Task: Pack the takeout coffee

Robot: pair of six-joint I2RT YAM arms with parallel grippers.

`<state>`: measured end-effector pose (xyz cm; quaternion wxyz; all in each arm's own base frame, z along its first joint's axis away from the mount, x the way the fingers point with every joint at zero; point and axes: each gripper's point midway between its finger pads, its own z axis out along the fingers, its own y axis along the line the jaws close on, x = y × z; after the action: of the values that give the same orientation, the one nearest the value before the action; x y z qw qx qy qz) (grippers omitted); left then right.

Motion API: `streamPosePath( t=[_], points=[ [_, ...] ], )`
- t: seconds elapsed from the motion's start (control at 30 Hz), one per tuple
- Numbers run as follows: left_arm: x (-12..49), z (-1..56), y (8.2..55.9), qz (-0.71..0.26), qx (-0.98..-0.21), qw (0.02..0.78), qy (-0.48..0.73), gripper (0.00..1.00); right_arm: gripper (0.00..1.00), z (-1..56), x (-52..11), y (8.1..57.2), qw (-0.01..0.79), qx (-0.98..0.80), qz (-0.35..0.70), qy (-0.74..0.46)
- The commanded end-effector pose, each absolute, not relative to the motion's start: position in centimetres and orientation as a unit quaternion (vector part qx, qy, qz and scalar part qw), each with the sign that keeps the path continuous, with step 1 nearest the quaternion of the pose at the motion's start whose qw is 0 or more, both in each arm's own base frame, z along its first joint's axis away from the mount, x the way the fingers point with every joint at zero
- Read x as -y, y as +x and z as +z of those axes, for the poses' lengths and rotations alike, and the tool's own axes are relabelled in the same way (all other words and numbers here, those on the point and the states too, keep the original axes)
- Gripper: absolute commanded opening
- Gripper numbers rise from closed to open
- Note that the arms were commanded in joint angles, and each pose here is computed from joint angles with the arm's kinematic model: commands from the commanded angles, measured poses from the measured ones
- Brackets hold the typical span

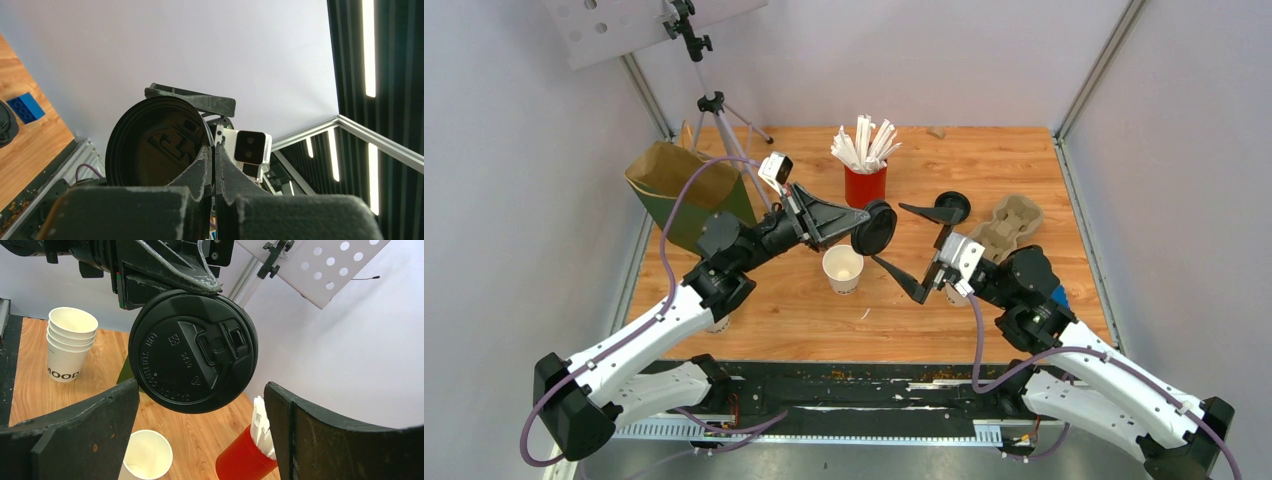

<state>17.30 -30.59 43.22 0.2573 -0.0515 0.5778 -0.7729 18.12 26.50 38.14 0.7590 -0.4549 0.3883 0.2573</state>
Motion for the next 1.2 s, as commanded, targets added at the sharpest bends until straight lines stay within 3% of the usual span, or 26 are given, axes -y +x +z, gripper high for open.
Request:
streamPosePath(
  t=[0.0,0.5,0.67,0.97,1.1,1.17],
  points=[
    [29.9,44.5,16.8,-0.787,-0.555,0.264,-0.045,0.0,0.95,41.3,-26.5,17.4,0.78,-0.351,0.261,-0.447],
    [29.7,43.8,17.0,-0.782,-0.561,0.266,-0.056,0.0,0.78,41.1,-26.8,17.0,0.776,-0.347,0.266,-0.455],
    [29.5,43.7,17.0,-0.777,-0.564,0.272,-0.06,0.05,0.73,41.2,-26.7,16.7,0.776,-0.344,0.268,-0.456],
    [28.4,43.8,17.6,-0.739,-0.58,0.34,-0.054,0.42,0.72,39.9,-26.8,17.0,0.755,-0.379,0.281,-0.455],
    [27.1,42.1,18.8,-0.643,-0.639,0.422,-0.025,0.66,0.73,38.8,-26.5,17.6,0.736,-0.429,0.29,-0.436],
    [25.8,41.8,19.3,-0.579,-0.667,0.47,0.006,0.72,0.73,37.9,-26.4,18.1,0.719,-0.463,0.295,-0.426]
  ],
)
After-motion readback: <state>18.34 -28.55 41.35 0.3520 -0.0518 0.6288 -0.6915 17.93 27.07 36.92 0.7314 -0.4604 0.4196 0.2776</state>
